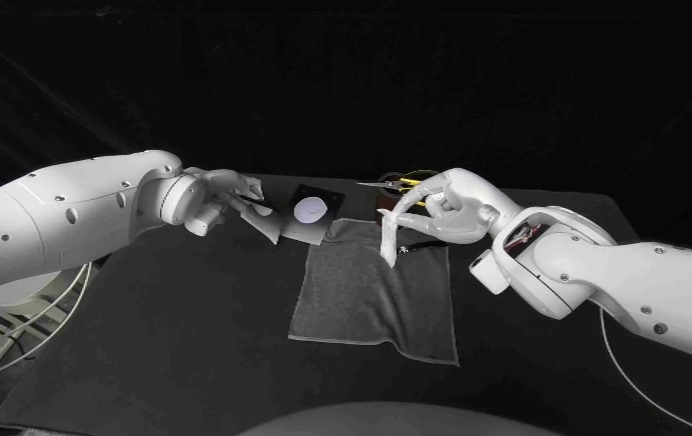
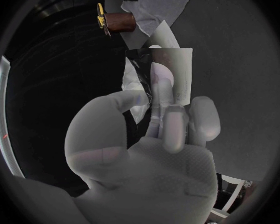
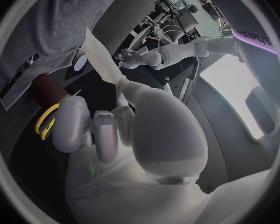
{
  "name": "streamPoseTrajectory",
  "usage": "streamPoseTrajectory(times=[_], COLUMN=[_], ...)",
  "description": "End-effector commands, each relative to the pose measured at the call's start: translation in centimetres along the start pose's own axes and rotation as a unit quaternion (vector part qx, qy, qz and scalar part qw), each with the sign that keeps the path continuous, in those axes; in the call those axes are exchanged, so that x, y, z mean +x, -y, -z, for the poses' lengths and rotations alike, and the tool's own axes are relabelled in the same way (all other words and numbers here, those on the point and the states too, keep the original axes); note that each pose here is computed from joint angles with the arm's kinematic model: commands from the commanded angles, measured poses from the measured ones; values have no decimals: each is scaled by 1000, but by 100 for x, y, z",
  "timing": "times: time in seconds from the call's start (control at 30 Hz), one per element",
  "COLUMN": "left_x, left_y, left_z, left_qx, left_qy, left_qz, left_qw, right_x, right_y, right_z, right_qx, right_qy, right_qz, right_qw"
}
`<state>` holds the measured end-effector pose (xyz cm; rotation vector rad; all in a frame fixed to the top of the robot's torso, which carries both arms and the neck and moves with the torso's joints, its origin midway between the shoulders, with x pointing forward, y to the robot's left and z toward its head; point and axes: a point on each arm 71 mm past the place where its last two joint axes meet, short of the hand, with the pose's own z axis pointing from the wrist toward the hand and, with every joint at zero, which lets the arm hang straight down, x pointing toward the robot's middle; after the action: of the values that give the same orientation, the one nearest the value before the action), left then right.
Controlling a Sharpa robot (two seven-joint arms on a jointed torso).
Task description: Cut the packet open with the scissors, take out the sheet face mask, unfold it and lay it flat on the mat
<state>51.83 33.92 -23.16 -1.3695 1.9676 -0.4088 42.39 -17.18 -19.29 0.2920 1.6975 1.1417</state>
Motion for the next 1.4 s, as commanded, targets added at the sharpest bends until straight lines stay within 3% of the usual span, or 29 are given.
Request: streamPoseTrajectory(times=[0.03, 0.43, 0.77, 1.03, 1.4], left_x=[-18, -35, 53, 7, 87], left_y=[-14, -32, -7, 61, 239], left_z=[-20, -73, -73, -139, -263], left_qx=[-20, -37, -24, -10, -1], left_qy=[8, 8, -9, 12, 13], left_qz=[1, -15, -50, -31, -22], left_qw=[1000, 999, 998, 999, 1000], right_x=[2, -2, -6, -1, 31], right_y=[-3, 22, 40, 52, 78], right_z=[-9, -28, -38, -48, -57], right_qx=[-7, -5, -4, -3, -1], right_qy=[-4, -3, -4, -5, -9], right_qz=[6, 9, 10, 11, 10], right_qw=[1000, 1000, 1000, 1000, 1000])
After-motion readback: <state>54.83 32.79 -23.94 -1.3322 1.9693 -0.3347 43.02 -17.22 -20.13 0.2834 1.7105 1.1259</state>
